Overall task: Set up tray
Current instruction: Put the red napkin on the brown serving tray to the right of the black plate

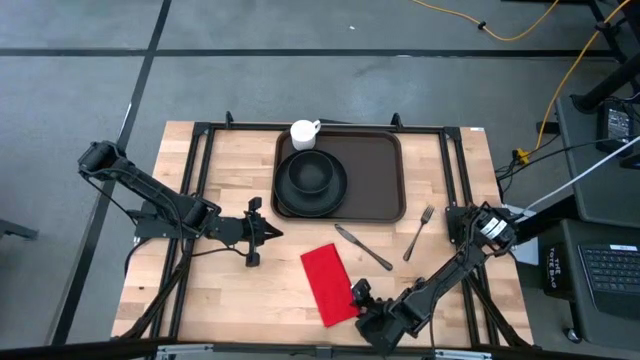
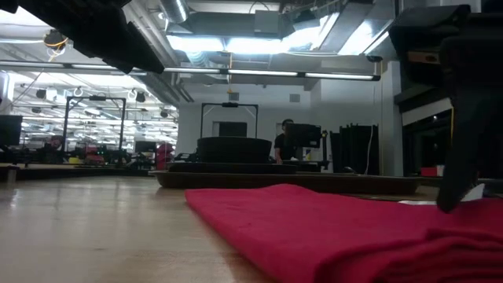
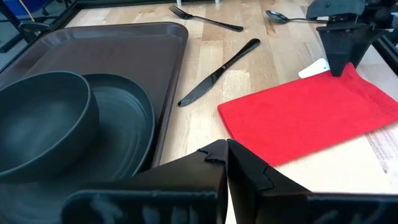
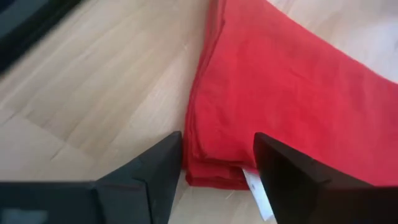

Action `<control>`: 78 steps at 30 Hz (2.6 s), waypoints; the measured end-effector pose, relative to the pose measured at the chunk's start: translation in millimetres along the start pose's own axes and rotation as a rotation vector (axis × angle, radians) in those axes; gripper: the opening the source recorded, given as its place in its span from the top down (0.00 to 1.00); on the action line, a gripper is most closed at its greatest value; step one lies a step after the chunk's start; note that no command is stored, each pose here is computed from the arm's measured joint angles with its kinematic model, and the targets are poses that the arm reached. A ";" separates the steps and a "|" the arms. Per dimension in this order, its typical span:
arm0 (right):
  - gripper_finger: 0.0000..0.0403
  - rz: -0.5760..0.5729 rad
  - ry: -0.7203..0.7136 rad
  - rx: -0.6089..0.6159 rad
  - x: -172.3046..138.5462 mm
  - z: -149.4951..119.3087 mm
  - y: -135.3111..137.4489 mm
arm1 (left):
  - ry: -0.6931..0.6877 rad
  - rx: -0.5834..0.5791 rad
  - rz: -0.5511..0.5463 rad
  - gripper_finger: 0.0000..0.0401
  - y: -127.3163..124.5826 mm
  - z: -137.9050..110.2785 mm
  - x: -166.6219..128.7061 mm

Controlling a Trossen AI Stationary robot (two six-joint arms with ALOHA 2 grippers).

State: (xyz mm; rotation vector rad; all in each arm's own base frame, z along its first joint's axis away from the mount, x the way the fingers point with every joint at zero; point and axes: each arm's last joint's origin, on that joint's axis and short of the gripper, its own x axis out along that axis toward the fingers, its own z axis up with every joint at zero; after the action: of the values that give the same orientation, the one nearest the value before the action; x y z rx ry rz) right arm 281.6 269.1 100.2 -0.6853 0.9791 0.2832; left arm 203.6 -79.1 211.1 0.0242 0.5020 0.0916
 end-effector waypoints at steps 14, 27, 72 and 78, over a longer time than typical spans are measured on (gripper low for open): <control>0.75 0.006 0.016 0.094 4.2 -0.5 -7.9 | 0.013 0.001 -0.056 0.99 -1.6 -0.4 0.0; 0.95 -0.020 0.018 0.222 5.7 -1.3 -8.5 | 0.016 0.001 -0.070 0.99 -2.0 -0.5 -0.1; 0.95 -0.252 0.025 0.435 -113.3 53.0 -60.2 | 0.002 -0.008 -0.130 0.99 -4.2 1.9 -0.3; 0.95 -0.298 0.005 0.435 -138.7 65.9 -73.7 | 0.002 -0.008 -0.130 0.99 -4.2 1.9 -0.3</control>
State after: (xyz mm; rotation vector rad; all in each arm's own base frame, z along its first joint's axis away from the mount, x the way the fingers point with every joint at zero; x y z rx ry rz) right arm 288.0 266.8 270.4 -0.4234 0.8904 -0.1914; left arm 204.6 -83.3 212.7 -0.0168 0.5039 -0.0333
